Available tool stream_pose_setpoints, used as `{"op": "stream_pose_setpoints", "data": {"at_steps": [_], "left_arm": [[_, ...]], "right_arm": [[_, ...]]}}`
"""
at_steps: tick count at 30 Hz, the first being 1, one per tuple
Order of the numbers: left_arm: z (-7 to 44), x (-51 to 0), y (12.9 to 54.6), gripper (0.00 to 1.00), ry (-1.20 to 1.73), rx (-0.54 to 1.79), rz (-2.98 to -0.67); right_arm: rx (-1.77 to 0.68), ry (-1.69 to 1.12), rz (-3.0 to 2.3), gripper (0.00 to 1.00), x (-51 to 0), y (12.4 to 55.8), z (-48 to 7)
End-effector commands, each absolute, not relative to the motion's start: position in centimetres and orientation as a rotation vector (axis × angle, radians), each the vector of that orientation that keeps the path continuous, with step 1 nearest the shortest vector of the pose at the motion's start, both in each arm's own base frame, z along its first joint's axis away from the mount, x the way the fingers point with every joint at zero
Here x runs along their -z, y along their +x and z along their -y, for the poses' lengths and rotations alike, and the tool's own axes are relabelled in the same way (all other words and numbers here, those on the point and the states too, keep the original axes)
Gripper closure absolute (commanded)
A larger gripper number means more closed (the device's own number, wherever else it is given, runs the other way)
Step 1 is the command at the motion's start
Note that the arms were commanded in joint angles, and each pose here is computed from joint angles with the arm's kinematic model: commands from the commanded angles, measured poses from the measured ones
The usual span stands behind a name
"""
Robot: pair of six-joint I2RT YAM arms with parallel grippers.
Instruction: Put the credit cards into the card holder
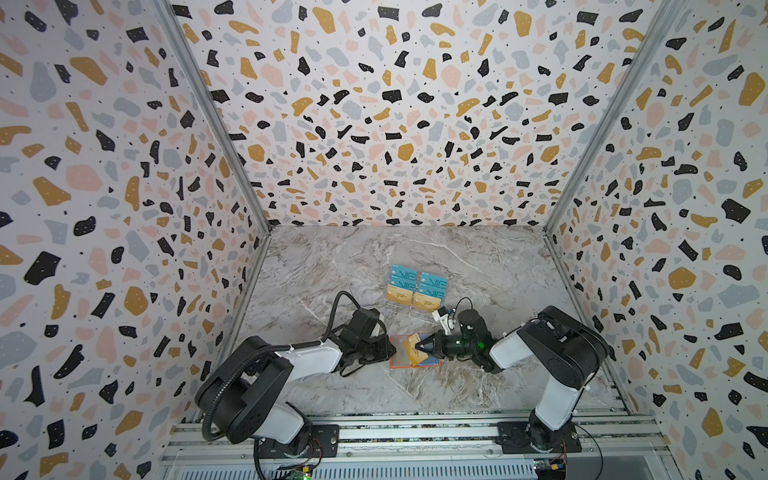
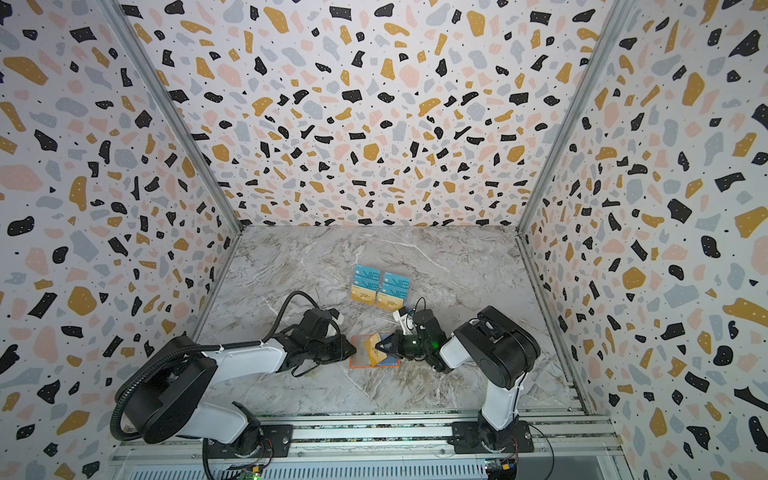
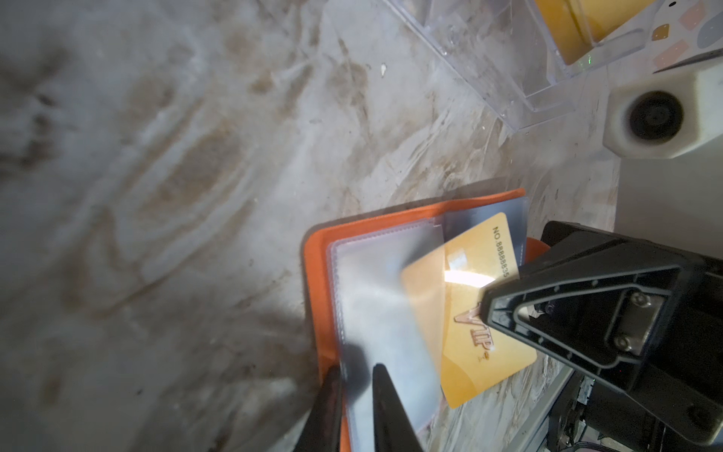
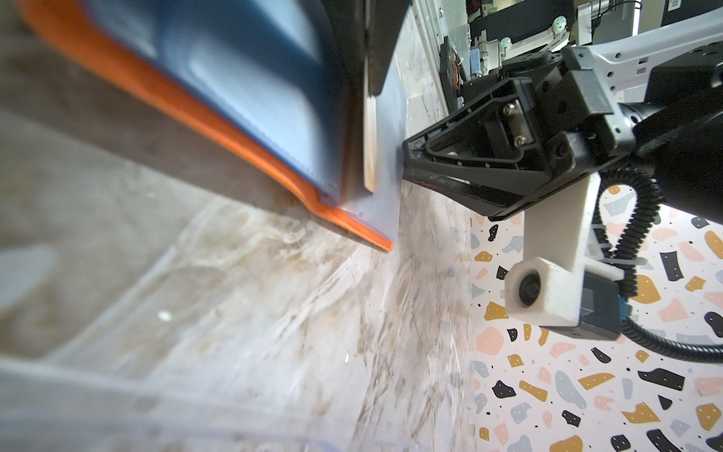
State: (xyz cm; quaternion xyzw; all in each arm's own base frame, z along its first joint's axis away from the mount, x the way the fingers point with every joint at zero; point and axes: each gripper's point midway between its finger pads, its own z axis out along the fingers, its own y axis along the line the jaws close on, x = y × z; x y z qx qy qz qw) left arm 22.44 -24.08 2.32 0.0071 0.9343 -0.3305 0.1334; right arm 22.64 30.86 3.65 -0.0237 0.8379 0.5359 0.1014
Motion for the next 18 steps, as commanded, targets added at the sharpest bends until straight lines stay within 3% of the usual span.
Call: {"op": "stream_pose_setpoints", "data": {"at_steps": [1,18], "left_arm": [[23.84,-1.24,21.29,0.82,0.025,0.947,-2.774],[23.7,-1.28,21.08,0.82,0.025,0.944,-2.778]], "right_arm": [[-1.568,-0.016,-2.47,1.0,-3.18,22.69,-30.64],[-1.556,0.063,-2.428,1.0,-2.75,22.78,-30.61]]}}
